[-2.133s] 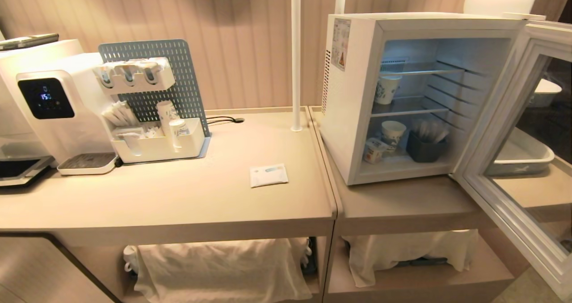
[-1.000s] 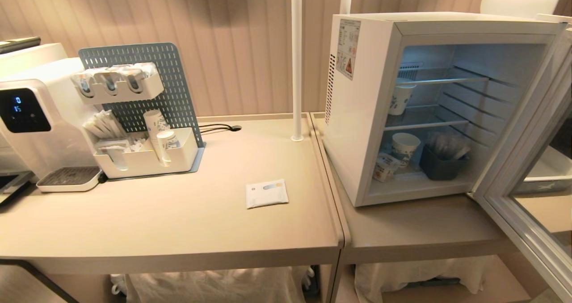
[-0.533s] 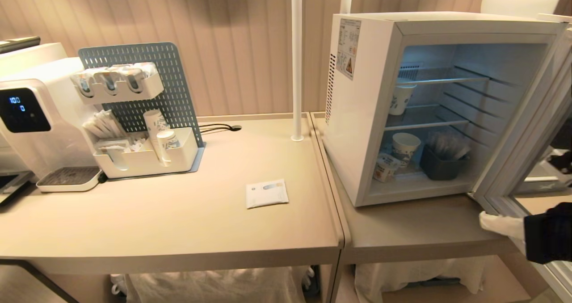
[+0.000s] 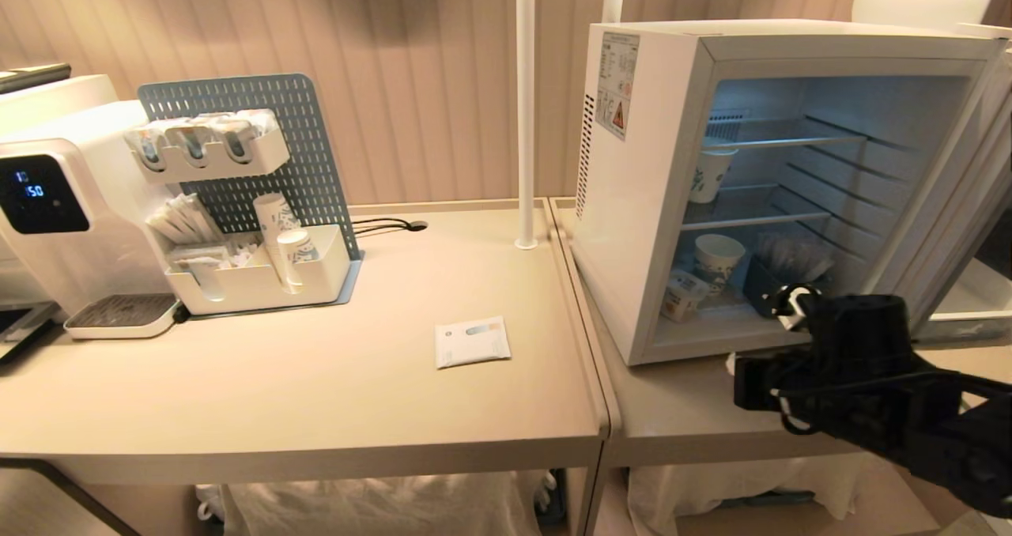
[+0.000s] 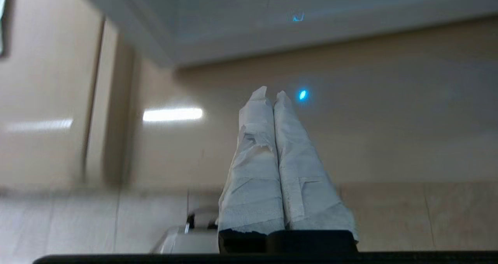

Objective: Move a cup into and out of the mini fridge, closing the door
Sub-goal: Take the yoghurt out of the freezer

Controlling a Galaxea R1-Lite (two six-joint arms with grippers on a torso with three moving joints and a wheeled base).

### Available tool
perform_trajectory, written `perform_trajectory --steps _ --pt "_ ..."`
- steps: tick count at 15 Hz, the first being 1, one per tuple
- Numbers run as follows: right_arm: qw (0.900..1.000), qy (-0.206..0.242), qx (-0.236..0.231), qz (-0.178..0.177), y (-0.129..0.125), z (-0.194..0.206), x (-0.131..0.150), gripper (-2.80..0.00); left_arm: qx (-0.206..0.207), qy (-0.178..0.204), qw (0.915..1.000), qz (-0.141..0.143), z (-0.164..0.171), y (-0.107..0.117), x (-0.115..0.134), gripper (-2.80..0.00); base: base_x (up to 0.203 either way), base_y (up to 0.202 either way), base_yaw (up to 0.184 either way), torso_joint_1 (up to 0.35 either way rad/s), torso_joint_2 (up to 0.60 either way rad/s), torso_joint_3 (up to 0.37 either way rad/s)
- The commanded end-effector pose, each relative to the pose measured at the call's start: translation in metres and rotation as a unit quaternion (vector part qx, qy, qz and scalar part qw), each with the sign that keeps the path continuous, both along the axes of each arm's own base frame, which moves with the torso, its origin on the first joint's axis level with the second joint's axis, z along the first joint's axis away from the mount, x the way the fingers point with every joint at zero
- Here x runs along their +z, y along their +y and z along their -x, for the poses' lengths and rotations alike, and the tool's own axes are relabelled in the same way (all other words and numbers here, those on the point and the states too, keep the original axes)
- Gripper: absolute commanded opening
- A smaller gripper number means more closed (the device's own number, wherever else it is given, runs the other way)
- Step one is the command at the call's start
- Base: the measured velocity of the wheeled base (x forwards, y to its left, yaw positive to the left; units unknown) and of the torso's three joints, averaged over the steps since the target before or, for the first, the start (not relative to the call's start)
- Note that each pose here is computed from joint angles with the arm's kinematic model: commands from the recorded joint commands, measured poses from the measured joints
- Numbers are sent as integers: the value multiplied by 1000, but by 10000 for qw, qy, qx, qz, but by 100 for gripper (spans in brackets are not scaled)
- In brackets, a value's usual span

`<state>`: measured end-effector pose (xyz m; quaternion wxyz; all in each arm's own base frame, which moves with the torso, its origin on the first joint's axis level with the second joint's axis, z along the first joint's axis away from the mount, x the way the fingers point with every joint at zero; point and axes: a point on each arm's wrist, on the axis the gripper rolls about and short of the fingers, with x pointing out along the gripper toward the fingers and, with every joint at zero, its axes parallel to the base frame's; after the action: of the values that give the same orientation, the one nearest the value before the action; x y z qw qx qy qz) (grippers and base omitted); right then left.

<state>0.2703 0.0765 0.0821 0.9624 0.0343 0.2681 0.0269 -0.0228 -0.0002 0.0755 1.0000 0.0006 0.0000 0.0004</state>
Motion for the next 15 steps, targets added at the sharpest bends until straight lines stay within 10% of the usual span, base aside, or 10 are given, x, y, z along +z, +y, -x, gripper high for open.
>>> perform_trajectory --steps 1,5,6,15 --pt "9989 -412 -207 75 15 -23 -37 -280 4 8 10000 -1 0 0 0 -280 0 0 0 0 0 0" --pt "9876 -1284 -604 668 30 -46 -64 -280 4 8 10000 -1 0 0 0 -280 0 0 0 0 0 0" --pt "9861 -1334 -603 783 31 -48 -64 0 2 8 10000 -1 0 0 0 -280 0 0 0 0 0 0" --pt "9830 -1482 -742 790 30 -76 -51 0 -2 8 10000 6 0 0 0 -280 0 0 0 0 0 0"
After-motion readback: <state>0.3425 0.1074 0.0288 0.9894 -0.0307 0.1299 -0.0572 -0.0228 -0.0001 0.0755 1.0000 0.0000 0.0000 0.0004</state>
